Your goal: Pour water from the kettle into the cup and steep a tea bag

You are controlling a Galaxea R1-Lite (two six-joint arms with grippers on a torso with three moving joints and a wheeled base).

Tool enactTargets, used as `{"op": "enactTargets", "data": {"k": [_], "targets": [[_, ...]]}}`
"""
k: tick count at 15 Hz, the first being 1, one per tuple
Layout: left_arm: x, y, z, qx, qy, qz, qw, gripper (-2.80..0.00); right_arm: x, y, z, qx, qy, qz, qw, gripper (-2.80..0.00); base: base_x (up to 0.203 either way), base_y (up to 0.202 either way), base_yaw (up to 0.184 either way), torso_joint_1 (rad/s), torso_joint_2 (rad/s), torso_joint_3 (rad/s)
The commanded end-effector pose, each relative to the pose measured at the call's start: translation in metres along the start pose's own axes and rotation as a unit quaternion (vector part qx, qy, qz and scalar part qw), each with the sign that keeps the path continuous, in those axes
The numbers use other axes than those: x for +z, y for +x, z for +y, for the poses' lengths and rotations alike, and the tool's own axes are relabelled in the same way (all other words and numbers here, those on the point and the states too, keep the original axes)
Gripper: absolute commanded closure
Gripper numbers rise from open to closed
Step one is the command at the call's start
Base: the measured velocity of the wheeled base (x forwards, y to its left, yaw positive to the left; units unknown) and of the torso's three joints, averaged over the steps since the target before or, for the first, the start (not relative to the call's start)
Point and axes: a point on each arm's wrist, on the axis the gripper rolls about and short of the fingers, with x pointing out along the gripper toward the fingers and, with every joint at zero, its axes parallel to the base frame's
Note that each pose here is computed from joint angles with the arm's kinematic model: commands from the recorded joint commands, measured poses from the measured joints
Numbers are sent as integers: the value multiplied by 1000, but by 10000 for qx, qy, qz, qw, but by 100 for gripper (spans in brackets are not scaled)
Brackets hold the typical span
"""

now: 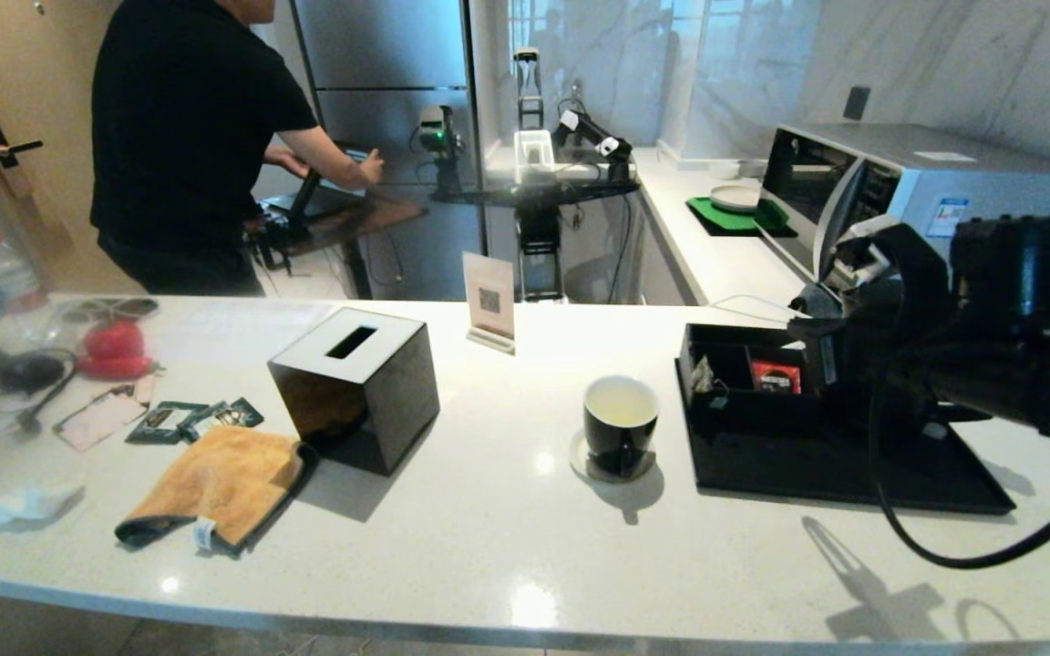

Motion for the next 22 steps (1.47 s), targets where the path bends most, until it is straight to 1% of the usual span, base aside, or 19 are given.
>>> {"op": "enactTargets", "data": {"k": [1, 3, 6, 11, 13, 14, 16, 17, 20, 21, 22], "targets": [[0, 0, 0, 1, -3, 5, 10000, 0, 6, 10, 6, 151, -14, 198, 9997, 0, 0, 0, 0, 0, 0, 0], [0, 0, 0, 1, -3, 5, 10000, 0, 11, 17, 12, 276, 82, 472, 9985, 0, 0, 0, 0, 0, 0, 0], [0, 0, 0, 1, -3, 5, 10000, 0, 13, 27, 18, 400, 203, 1026, 9937, 0, 0, 0, 0, 0, 0, 0], [0, 0, 0, 1, -3, 5, 10000, 0, 15, 47, 19, 456, 250, 1401, 9888, 0, 0, 0, 0, 0, 0, 0], [0, 0, 0, 1, -3, 5, 10000, 0, 19, 53, 19, 455, 357, 1565, 9860, 0, 0, 0, 0, 0, 0, 0], [0, 0, 0, 1, -3, 5, 10000, 0, 22, 56, 19, 421, 448, 1682, 9838, 0, 0, 0, 0, 0, 0, 0], [0, 0, 0, 1, -3, 5, 10000, 0, 25, 65, 23, 109, 621, 1934, 9791, 0, 0, 0, 0, 0, 0, 0], [0, 0, 0, 1, -3, 5, 10000, 0, 27, 69, 25, -17, 790, 1998, 9767, 0, 0, 0, 0, 0, 0, 0], [0, 0, 0, 1, -3, 5, 10000, 0, 30, 81, 32, -100, 1006, 2219, 9698, 0, 0, 0, 0, 0, 0, 0], [0, 0, 0, 1, -3, 5, 10000, 0, 31, 84, 33, -102, 1047, 2210, 9696, 0, 0, 0, 0, 0, 0, 0], [0, 0, 0, 1, -3, -1, 10000, 0, 30, 86, 34, -103, 1055, 2212, 9695, -280, 0, 0, 0, 0, 0, 0]]}}
